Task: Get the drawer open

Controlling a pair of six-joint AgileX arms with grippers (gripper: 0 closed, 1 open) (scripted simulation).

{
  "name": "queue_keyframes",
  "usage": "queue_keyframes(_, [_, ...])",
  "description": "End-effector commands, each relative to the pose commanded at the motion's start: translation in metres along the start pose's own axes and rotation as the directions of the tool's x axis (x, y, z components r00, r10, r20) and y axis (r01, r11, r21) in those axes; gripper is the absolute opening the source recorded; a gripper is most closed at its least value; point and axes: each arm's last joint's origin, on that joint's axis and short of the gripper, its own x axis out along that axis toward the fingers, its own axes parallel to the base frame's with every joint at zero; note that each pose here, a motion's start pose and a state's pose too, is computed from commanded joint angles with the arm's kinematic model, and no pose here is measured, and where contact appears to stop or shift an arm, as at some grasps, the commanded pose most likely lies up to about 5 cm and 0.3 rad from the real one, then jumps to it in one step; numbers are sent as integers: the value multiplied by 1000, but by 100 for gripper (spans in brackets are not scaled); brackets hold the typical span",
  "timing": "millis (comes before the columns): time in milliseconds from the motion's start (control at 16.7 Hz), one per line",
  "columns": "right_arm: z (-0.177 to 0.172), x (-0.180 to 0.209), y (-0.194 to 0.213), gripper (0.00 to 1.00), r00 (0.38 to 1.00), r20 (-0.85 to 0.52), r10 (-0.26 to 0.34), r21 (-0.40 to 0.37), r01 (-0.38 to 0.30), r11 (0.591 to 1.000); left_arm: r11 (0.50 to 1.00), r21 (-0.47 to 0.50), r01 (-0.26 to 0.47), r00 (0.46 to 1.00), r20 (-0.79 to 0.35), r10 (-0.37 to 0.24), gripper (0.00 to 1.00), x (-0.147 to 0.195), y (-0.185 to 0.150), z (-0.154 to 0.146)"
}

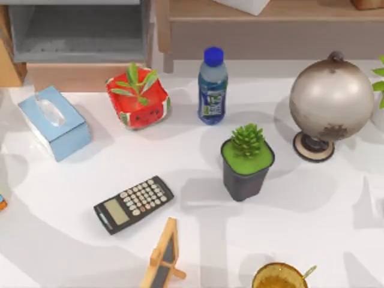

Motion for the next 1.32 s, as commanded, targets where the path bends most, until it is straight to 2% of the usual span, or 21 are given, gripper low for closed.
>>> queue_keyframes(300, [0, 0, 0, 100, 1000, 0, 0, 0, 0, 1000, 1000, 3, -4, 1000, 1, 4, 0, -37, 0, 1])
queue_keyframes(720, [0, 0, 0, 100, 1000, 0, 0, 0, 0, 1000, 1000, 1, 0, 1000, -1, 0, 0, -44, -1, 1])
queue_keyframes(1140, [0, 0, 0, 100, 1000, 0, 0, 0, 0, 1000, 1000, -1, 3, 1000, 1, -3, 0, -98, -3, 1])
queue_keyframes(1320, [0, 0, 0, 100, 1000, 0, 0, 0, 0, 1000, 1000, 1, 0, 1000, 0, 0, 0, -103, -3, 1])
